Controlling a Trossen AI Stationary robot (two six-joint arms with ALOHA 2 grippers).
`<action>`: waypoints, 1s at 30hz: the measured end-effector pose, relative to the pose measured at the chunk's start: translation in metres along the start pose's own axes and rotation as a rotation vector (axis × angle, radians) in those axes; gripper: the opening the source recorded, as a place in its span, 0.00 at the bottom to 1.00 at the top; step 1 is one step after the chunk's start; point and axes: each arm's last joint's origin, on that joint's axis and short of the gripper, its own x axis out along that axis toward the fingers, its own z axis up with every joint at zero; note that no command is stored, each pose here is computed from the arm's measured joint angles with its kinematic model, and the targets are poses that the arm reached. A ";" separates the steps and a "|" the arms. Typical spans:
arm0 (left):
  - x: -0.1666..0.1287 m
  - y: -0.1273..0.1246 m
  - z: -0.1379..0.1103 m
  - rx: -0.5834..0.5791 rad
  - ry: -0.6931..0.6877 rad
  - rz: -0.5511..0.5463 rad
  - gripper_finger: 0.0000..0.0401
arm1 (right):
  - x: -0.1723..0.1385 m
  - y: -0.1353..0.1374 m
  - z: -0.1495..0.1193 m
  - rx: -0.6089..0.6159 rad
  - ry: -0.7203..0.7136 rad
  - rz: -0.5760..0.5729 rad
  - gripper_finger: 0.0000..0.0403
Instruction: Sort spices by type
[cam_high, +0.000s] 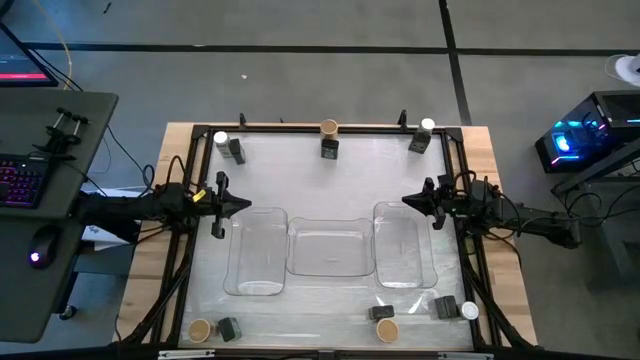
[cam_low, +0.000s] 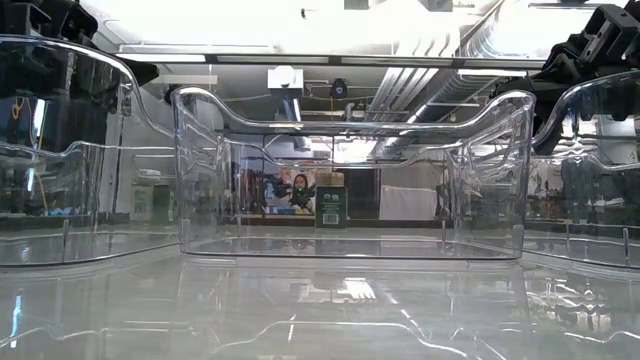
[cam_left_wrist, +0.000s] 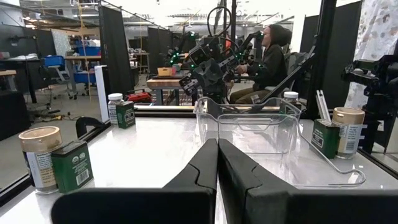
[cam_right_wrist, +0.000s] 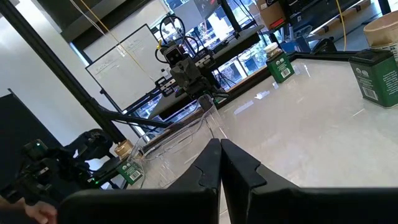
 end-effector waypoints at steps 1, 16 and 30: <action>0.000 0.000 0.000 0.000 0.000 0.000 0.00 | 0.000 0.000 0.000 0.000 0.000 0.000 0.00; 0.000 0.000 0.000 0.000 0.000 0.000 0.00 | 0.000 0.000 0.000 0.000 0.000 0.000 0.00; 0.000 0.000 0.000 0.000 0.000 0.000 0.00 | -0.003 0.003 0.020 0.081 -0.328 -0.136 0.00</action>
